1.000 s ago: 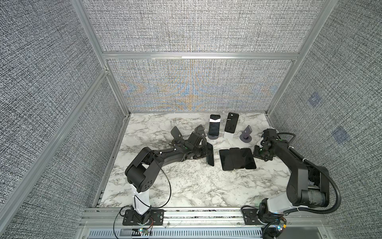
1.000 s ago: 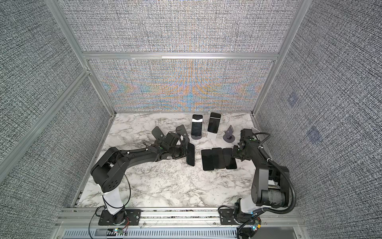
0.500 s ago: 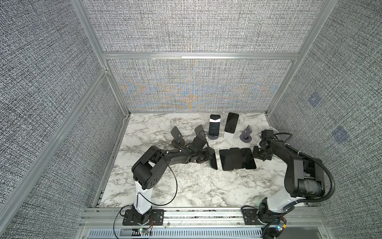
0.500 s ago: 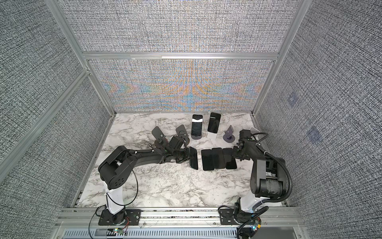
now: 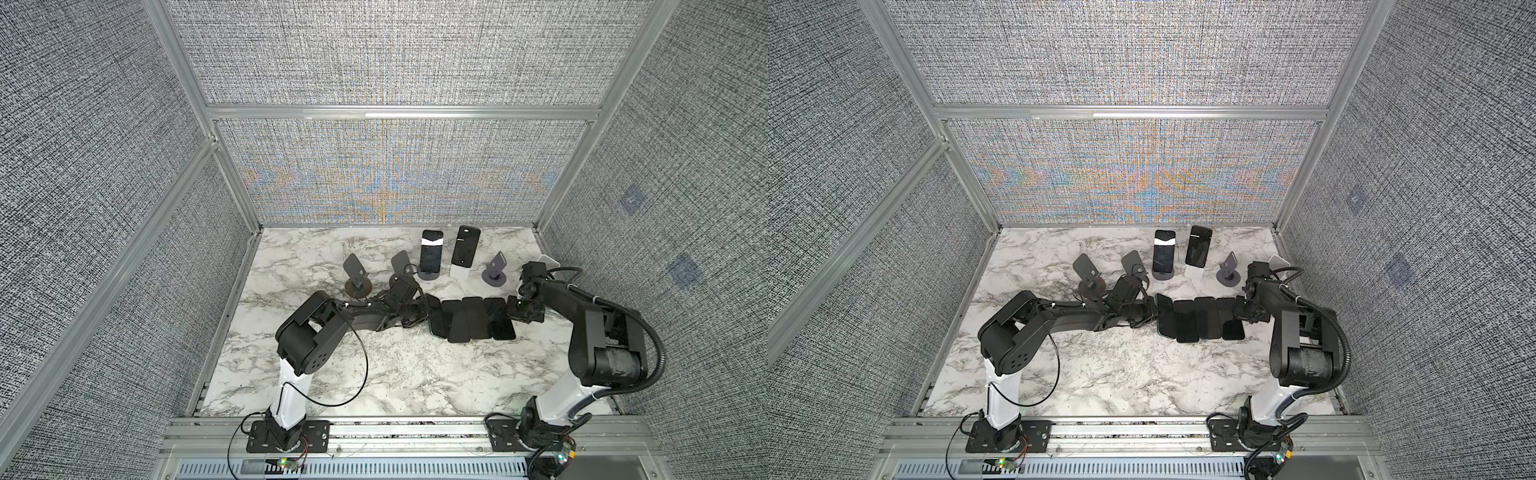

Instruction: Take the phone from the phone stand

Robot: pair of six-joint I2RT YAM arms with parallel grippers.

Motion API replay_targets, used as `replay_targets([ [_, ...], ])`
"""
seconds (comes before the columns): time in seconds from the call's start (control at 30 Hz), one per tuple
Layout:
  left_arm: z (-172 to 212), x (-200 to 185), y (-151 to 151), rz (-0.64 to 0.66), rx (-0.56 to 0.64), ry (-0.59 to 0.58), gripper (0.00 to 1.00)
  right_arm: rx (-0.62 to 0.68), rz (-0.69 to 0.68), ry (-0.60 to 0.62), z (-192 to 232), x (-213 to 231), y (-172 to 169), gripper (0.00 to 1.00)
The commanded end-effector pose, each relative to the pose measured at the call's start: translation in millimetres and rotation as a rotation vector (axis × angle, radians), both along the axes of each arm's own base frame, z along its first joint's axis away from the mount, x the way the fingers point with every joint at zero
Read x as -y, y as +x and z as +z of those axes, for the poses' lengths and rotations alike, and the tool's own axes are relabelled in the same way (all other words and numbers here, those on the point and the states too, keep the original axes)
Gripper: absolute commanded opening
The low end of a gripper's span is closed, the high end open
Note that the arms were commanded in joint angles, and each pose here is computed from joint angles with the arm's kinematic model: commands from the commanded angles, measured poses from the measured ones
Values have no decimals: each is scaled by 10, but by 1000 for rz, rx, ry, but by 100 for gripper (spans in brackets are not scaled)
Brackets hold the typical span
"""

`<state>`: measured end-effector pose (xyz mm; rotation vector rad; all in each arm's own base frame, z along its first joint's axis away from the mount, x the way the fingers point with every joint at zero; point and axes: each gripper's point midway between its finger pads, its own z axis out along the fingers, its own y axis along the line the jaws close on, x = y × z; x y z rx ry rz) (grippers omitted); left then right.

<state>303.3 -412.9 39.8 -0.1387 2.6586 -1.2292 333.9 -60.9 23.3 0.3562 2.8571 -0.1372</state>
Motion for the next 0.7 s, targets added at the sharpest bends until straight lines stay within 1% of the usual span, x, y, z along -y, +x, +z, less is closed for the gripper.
replay_targets([
  [0.0, -199, -98, -141, -7, -62, 68, 14, 6, 6, 14, 10, -24, 21, 5],
  [0.17, -215, -108, -147, -9, -63, 74, 25, 4, 4, 30, -19, -53, 12, 5],
  [0.2, -222, -114, -150, -9, -63, 76, 31, 0, 4, 30, -29, -49, 8, 5],
  [0.27, -241, -146, -148, -2, -61, 93, 38, -3, 6, 30, -39, -51, 3, 5],
  [0.3, -242, -157, -151, -3, -56, 102, 39, -5, 7, 30, -43, -54, -1, 5],
  [0.47, -248, -201, -153, -4, -45, 128, 52, -6, 3, 31, -46, -50, -14, 5],
  [0.6, -258, -204, -157, -6, -44, 129, 67, -5, 2, 36, -48, -59, -12, 5],
  [0.67, -252, -220, -154, 1, -42, 133, 79, -4, 3, 37, -53, -63, -19, 5],
])
